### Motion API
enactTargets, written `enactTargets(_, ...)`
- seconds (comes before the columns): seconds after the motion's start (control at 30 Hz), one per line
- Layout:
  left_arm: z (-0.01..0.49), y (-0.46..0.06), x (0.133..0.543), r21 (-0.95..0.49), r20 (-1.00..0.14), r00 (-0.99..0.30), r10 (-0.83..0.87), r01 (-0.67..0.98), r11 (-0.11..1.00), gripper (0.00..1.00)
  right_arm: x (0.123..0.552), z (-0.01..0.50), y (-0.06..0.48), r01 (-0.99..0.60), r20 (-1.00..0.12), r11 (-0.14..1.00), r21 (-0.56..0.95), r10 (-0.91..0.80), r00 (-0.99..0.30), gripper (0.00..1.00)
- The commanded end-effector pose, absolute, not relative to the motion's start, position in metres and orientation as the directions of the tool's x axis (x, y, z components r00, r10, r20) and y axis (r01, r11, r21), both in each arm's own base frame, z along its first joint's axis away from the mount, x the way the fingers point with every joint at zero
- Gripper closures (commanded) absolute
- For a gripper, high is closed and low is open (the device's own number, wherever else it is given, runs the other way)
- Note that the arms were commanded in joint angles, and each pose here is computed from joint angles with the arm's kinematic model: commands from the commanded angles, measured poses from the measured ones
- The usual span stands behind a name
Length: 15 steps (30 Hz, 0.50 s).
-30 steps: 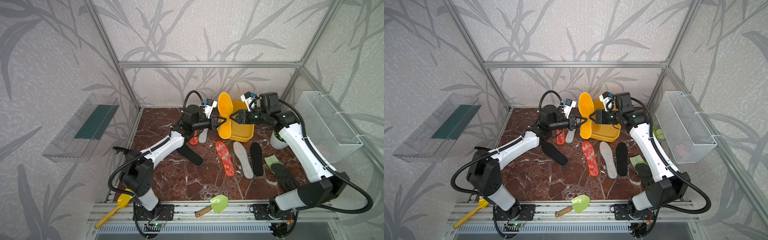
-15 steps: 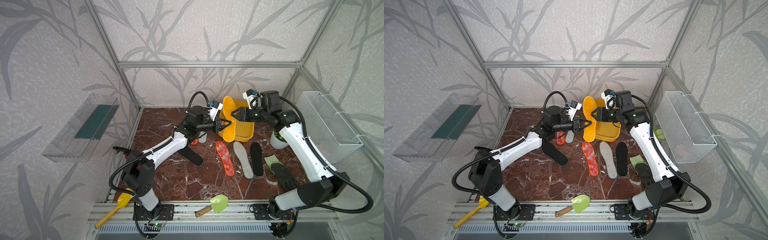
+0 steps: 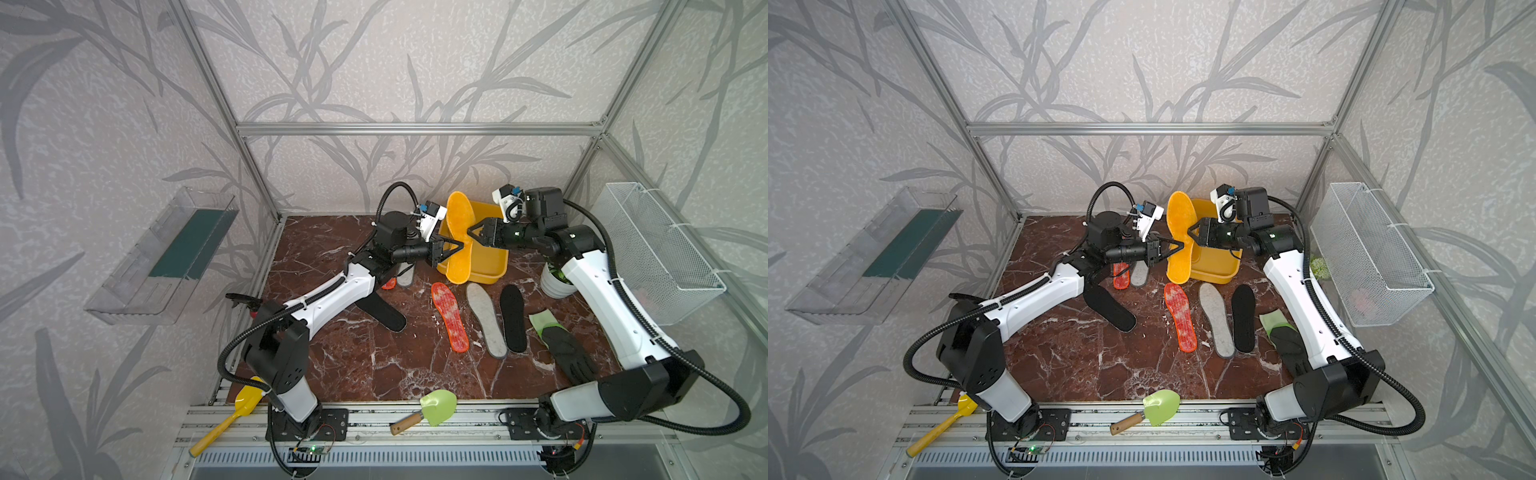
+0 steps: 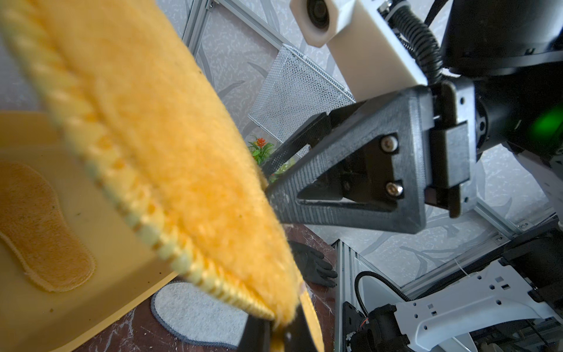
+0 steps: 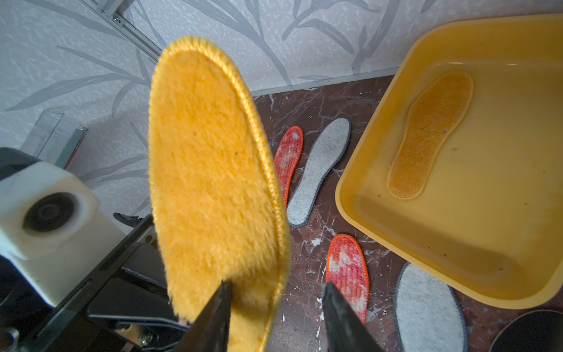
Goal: Put the insoles into the storage box
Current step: Place the insole in the storage box.
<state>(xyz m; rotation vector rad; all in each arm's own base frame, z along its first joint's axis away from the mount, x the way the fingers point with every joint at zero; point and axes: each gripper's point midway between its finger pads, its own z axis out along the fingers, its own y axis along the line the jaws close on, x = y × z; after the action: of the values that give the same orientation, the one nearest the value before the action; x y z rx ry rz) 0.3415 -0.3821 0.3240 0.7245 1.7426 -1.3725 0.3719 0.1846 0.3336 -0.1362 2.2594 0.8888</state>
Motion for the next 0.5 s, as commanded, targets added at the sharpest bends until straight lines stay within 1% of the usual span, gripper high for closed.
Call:
enactTargets(0.0,0.3494,-0.3865,0.3382,-0.479,-0.877,-0.477,-0.064,0.853,0.209,1.0,0.3724,0.3406,0.1942,-0.367,-0.641,0.714,0.596,0.147,-0.753,0.56)
enactTargets(0.17,0.3486,-0.3885,0.3385,-0.478,-0.877,-0.478,-0.055,0.854,0.206,1.0,0.3725,0.3407,0.1969,-0.372,-0.637,0.699,0.61,0.154,-0.755,0.66)
enactTargets(0.33,0.3482,-0.3899,0.3389,-0.478,-0.877,-0.478,-0.052,0.854,0.205,1.0,0.3725,0.3385,0.1999,-0.371,-0.624,0.686,0.626,0.155,-0.766,0.71)
enactTargets(0.4,0.3478,-0.39,0.3387,-0.478,-0.877,-0.479,-0.048,0.854,0.205,1.0,0.3724,0.3373,0.2005,-0.372,-0.623,0.684,0.627,0.153,-0.767,0.76)
enactTargets(0.47,0.3477,-0.3895,0.3391,-0.473,-0.879,-0.474,-0.045,0.856,0.211,1.0,0.3727,0.3351,0.2001,-0.369,-0.619,0.687,0.627,0.152,-0.77,0.79)
